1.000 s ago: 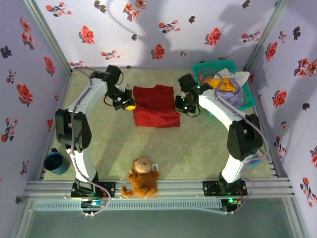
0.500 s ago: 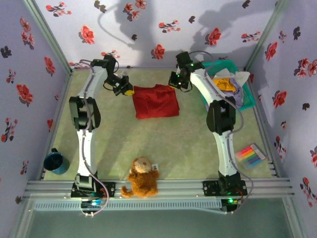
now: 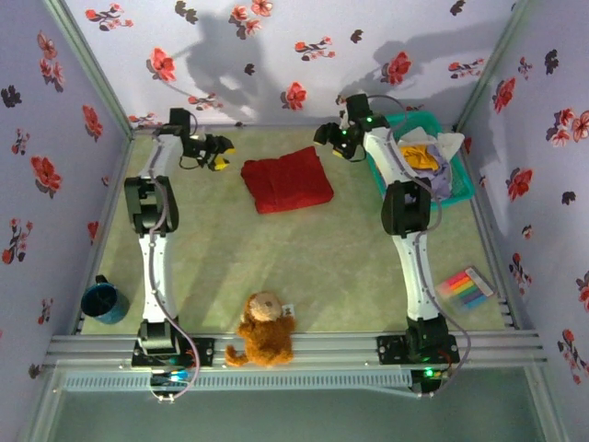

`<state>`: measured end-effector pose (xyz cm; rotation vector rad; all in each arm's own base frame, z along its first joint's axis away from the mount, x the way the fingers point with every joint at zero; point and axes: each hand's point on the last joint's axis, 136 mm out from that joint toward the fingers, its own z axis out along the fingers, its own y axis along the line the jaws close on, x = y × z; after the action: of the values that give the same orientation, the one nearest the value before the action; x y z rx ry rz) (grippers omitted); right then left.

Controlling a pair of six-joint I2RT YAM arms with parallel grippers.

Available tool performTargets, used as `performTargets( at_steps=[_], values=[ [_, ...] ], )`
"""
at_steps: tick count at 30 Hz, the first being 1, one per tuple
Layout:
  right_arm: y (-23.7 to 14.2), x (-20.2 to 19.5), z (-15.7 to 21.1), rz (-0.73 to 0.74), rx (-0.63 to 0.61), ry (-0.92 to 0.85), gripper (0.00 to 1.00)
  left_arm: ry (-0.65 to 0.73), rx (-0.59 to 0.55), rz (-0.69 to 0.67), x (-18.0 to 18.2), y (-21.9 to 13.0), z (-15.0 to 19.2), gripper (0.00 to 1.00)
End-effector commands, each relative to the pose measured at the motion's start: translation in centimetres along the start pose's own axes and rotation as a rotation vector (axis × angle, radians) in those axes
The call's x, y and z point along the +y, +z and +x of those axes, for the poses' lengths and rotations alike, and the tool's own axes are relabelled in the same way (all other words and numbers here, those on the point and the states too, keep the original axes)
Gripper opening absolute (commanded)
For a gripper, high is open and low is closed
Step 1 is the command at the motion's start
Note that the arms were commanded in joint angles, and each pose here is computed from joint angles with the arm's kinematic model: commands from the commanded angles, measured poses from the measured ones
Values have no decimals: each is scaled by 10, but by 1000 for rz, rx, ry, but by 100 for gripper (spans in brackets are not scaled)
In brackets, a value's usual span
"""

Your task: Fold and stack the t-shirts

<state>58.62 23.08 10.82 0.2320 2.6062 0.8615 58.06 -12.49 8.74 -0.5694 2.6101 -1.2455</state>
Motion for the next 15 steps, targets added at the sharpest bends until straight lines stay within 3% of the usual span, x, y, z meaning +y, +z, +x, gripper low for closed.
performTargets(
  at_steps=[1,6,15],
  values=[
    [-32,37,11,-44,-13,-89,72,108,-112,110,-68,-38,0,52],
    [-20,48,51,-47,61,-104,67,97,-64,55,-67,-33,51,49],
    [8,34,92,-8,137,-52,62,251,91,-273,-21,-14,150,53]
  ],
)
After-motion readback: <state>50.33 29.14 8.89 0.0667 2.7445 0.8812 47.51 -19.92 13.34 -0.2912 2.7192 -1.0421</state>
